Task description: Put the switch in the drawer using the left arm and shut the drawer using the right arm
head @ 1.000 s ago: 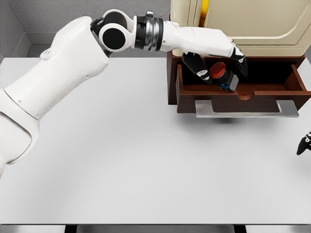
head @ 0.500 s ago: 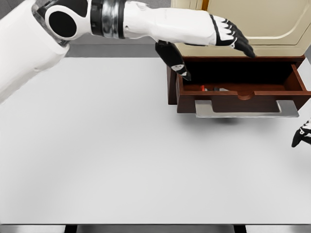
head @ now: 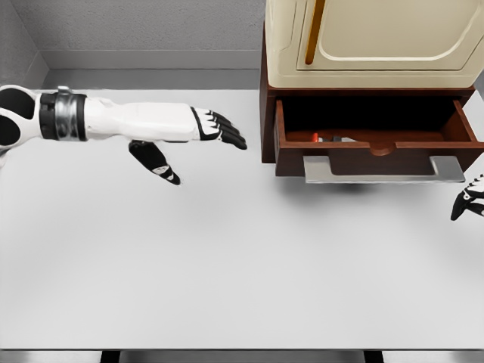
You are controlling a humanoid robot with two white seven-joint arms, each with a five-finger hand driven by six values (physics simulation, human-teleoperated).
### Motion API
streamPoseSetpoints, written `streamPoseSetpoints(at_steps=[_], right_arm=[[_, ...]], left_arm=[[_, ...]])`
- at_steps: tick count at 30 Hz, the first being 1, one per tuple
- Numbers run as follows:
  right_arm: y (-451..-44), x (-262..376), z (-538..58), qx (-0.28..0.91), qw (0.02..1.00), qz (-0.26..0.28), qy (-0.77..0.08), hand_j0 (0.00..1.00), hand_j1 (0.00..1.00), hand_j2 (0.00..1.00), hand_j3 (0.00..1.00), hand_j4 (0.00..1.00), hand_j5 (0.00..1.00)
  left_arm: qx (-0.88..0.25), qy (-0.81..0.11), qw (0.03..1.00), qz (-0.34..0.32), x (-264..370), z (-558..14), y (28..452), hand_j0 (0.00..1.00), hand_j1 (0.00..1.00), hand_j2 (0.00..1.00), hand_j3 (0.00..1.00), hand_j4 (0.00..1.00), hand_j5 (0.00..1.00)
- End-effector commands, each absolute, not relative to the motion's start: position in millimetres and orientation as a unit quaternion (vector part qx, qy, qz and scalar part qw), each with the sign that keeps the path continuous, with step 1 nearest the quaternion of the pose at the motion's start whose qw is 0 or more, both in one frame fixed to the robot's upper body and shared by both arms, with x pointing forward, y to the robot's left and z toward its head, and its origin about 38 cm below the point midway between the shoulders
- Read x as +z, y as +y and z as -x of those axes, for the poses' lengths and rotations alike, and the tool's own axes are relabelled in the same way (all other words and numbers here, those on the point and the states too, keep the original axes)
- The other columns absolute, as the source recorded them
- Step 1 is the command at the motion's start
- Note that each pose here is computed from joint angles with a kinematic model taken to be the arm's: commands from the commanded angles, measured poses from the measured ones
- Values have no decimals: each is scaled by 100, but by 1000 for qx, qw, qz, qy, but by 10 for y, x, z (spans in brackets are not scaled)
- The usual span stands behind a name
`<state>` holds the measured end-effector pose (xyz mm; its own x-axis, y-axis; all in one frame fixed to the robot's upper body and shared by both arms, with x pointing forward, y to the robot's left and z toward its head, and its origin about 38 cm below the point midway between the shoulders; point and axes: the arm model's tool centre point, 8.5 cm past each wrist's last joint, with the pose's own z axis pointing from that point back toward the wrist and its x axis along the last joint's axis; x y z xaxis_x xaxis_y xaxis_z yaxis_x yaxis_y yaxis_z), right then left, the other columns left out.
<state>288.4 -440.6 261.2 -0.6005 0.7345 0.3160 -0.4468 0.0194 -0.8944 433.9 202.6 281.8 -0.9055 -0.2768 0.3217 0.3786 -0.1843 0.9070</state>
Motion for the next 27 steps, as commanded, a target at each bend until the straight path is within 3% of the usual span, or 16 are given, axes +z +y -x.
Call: streamPoseSetpoints(at_steps=[1,27], right_arm=[[-4400,2607,-2885,688,431,123,-571,43,43,43,43,43,43],[-4225,2637,-3031,704,407,107,-572,47,47,47,47,47,47]], left_arm=[[-777,-585,232,15,2734,-4454,2156,100,100,100,100,100,100],[-792,-568,224,25,2607,-4225,2220,100,100,100,100,100,100]])
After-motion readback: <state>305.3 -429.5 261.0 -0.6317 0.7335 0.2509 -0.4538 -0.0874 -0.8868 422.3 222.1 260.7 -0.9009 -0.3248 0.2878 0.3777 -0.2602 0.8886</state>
